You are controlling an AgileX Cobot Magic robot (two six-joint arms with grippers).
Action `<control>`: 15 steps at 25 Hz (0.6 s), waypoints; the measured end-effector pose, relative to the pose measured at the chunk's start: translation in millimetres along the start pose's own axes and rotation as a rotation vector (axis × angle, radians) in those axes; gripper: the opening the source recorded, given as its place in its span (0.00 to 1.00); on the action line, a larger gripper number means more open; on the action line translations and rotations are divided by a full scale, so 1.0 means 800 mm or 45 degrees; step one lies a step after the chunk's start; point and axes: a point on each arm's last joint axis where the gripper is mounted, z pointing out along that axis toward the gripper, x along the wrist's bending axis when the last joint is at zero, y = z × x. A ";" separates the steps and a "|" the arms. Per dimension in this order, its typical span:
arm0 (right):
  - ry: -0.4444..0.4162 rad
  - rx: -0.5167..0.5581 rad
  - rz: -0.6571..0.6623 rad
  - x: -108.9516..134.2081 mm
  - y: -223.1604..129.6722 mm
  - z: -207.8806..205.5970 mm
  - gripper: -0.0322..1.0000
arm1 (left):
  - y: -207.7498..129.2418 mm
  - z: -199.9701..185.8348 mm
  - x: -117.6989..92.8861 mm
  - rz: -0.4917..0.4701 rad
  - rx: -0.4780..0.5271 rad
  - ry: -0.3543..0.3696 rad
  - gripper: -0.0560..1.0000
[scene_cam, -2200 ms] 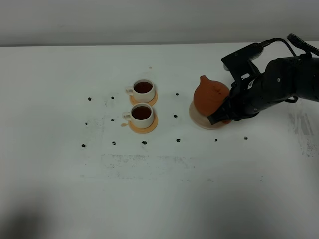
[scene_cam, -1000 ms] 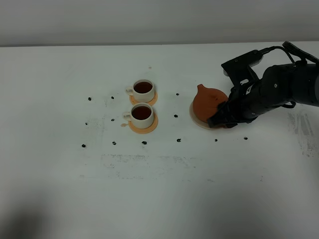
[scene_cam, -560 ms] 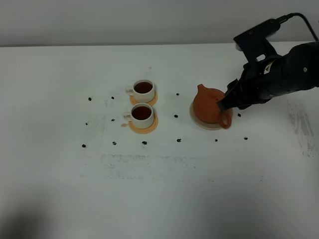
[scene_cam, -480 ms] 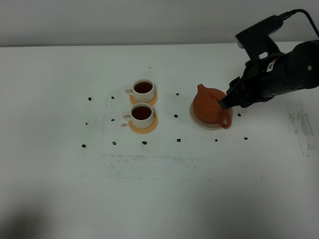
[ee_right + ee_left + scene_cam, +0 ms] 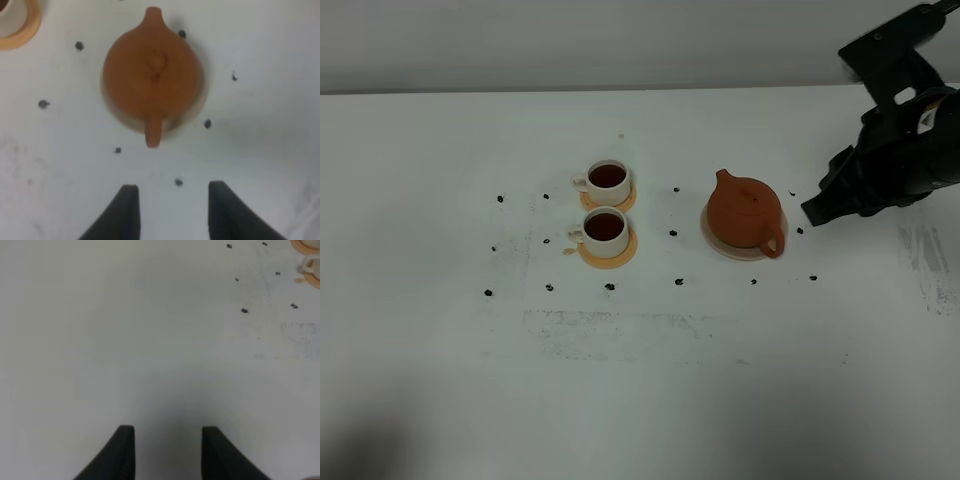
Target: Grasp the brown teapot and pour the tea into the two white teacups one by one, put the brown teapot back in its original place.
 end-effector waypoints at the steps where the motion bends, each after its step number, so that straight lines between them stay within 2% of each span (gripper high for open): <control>1: -0.008 -0.014 0.002 0.000 -0.001 -0.013 0.36 | 0.000 0.000 0.000 0.000 0.000 0.000 0.38; 11: -0.054 -0.009 -0.014 0.012 -0.052 -0.139 0.36 | 0.000 0.000 0.000 0.000 0.000 0.000 0.38; 15: -0.111 -0.075 -0.030 0.017 -0.085 -0.194 0.36 | 0.000 0.000 0.000 0.000 0.000 0.000 0.38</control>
